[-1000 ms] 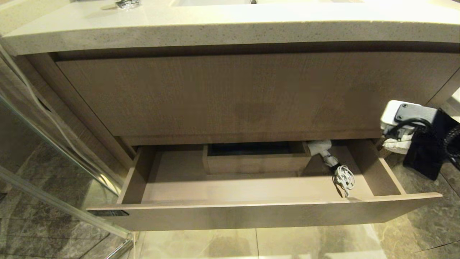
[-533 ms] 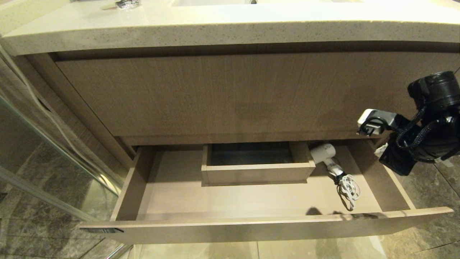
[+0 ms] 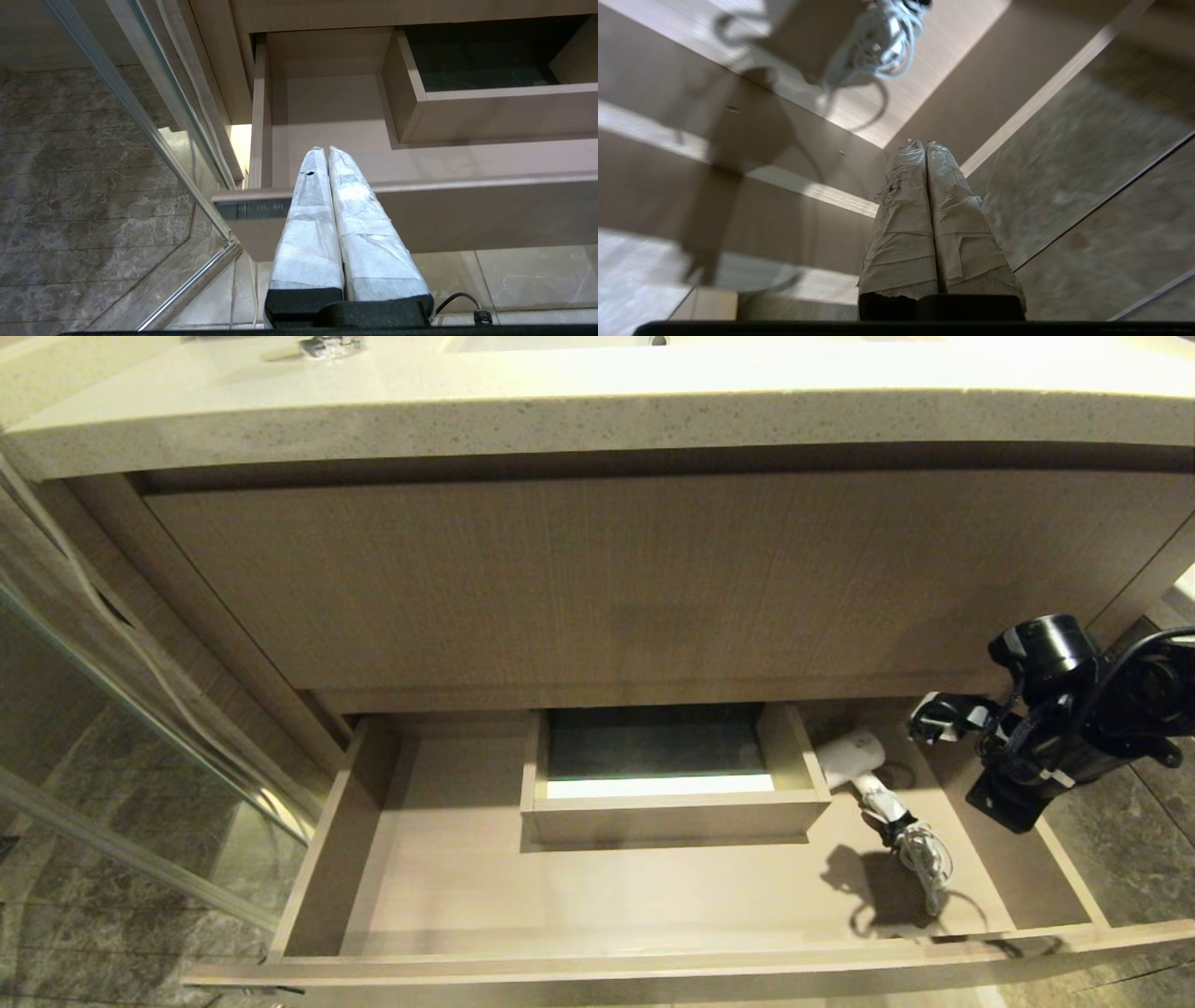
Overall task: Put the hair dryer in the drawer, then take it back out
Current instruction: Pull open the drawer, then take the hairdryer out
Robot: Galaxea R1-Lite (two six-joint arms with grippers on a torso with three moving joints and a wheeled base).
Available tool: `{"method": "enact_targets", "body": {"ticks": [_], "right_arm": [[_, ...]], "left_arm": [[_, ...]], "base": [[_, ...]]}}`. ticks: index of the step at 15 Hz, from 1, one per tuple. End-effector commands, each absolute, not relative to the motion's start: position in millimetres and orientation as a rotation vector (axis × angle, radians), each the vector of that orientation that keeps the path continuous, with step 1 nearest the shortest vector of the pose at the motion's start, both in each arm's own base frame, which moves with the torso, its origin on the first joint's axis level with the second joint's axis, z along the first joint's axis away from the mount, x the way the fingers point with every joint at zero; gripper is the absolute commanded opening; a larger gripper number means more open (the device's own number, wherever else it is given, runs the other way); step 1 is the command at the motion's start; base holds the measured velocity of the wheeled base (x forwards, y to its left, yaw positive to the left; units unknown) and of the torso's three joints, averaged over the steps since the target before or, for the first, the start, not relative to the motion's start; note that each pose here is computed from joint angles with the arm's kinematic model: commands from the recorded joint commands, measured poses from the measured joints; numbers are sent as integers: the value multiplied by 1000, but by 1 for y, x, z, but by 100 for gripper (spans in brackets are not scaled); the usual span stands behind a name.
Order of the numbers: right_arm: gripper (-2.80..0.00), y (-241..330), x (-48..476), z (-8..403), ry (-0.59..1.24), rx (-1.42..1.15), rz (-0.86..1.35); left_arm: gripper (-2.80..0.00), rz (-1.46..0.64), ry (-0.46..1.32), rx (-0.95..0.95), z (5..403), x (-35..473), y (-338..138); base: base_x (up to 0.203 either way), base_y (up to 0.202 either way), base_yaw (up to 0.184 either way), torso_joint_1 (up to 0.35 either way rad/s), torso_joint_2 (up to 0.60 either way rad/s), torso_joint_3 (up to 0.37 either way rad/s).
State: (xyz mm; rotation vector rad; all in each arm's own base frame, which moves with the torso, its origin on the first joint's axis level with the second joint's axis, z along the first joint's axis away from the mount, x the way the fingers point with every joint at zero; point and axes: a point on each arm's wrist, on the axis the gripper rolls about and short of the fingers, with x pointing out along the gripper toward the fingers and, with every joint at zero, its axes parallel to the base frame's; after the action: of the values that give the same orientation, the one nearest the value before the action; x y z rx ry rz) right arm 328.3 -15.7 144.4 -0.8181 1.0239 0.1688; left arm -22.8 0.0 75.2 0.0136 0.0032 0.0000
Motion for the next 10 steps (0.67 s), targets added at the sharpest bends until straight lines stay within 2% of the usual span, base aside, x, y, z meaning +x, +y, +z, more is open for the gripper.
{"method": "enact_targets", "body": {"ticks": [1, 10], "right_arm": [[-280, -27, 337, 122, 1094, -796, 169], [-280, -34, 390, 77, 1113, -729, 113]], "left_arm": [[-280, 0, 3, 14, 75, -23, 0], [-280, 0, 3, 14, 75, -23, 0]], "base": [[0, 0, 0, 0, 0, 0], [0, 0, 0, 0, 0, 0]]}}
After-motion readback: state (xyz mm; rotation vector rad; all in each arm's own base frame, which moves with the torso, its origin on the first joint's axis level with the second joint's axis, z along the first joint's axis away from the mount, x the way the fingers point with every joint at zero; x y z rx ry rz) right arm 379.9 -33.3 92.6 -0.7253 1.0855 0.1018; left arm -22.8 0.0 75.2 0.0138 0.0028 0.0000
